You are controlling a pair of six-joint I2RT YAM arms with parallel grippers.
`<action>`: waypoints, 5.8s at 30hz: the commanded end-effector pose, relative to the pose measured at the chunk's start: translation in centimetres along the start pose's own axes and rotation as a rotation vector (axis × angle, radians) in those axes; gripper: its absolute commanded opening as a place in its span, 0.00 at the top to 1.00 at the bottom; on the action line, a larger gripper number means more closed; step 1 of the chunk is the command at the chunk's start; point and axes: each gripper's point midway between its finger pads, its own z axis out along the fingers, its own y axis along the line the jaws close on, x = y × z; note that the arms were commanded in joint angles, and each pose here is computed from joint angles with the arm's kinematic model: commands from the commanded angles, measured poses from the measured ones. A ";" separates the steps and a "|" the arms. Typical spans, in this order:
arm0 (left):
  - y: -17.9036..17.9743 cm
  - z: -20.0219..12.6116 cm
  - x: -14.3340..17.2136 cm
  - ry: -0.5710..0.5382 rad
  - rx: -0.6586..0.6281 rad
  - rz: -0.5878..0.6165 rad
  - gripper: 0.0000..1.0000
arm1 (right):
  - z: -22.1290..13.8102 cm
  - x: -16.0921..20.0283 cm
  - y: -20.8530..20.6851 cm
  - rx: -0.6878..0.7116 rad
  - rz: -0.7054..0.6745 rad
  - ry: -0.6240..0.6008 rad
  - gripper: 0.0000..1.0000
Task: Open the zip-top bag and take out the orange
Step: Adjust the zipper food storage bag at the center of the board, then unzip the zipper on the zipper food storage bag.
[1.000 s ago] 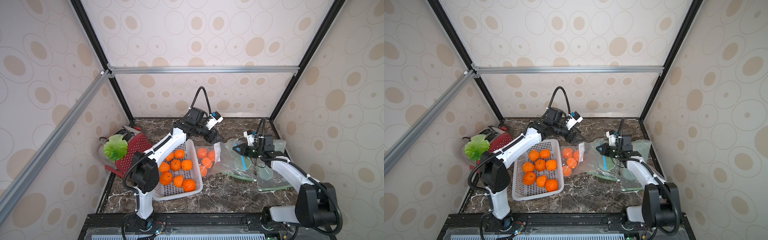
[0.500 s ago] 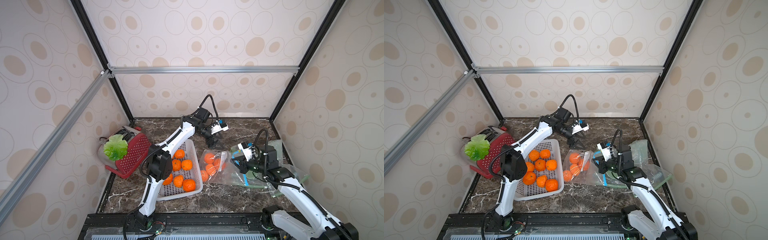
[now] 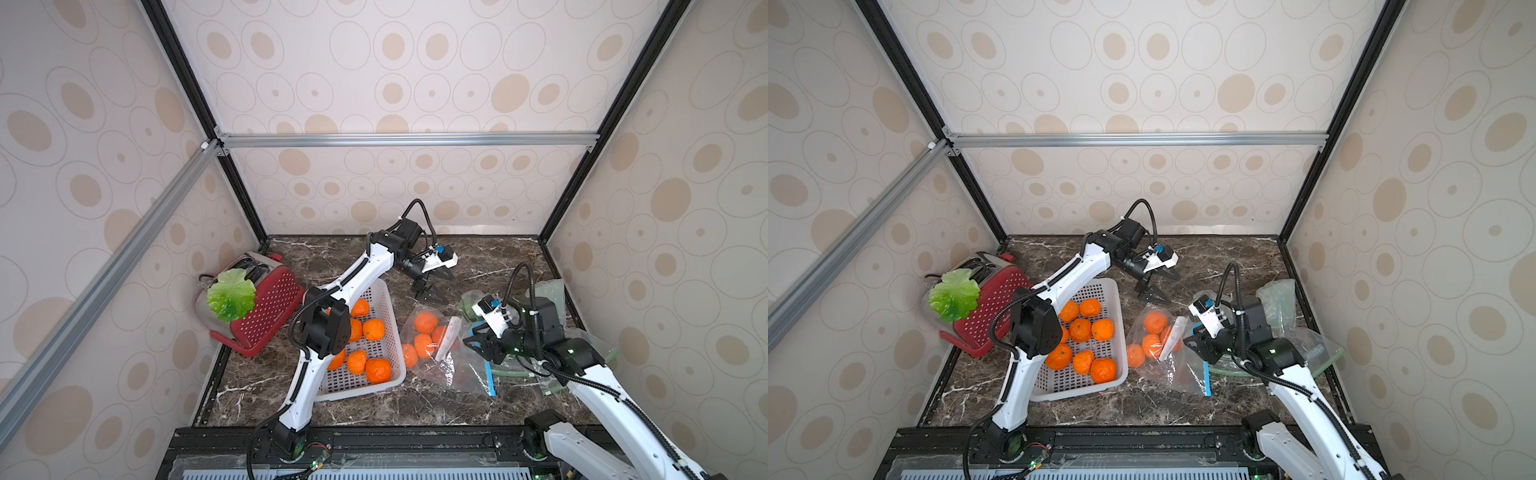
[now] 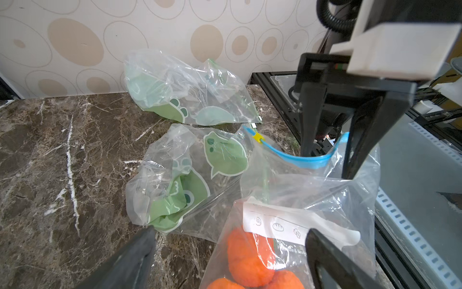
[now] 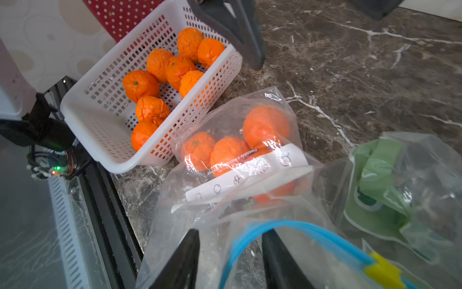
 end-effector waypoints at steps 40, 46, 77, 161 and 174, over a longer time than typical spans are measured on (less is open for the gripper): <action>-0.8 -1.4 -7.1 -0.062 -0.099 0.114 0.19 | -5.1 -12.7 -5.6 0.095 0.120 -0.445 1.00; -1.2 -5.8 -9.7 -0.112 -0.202 0.149 0.19 | -6.3 -15.9 -1.2 -0.085 -0.269 -0.365 1.00; -9.3 -2.6 -11.0 -0.182 0.028 0.193 0.59 | -3.6 -11.5 3.5 -0.285 -0.542 -0.203 1.00; -10.9 -2.9 -10.9 -0.086 -0.118 0.038 1.00 | -4.4 -13.0 4.0 -0.257 -0.477 -0.253 0.69; -11.7 -2.8 -10.5 -0.078 -0.091 0.041 1.00 | -3.7 -13.1 3.8 -0.270 -0.453 -0.232 0.81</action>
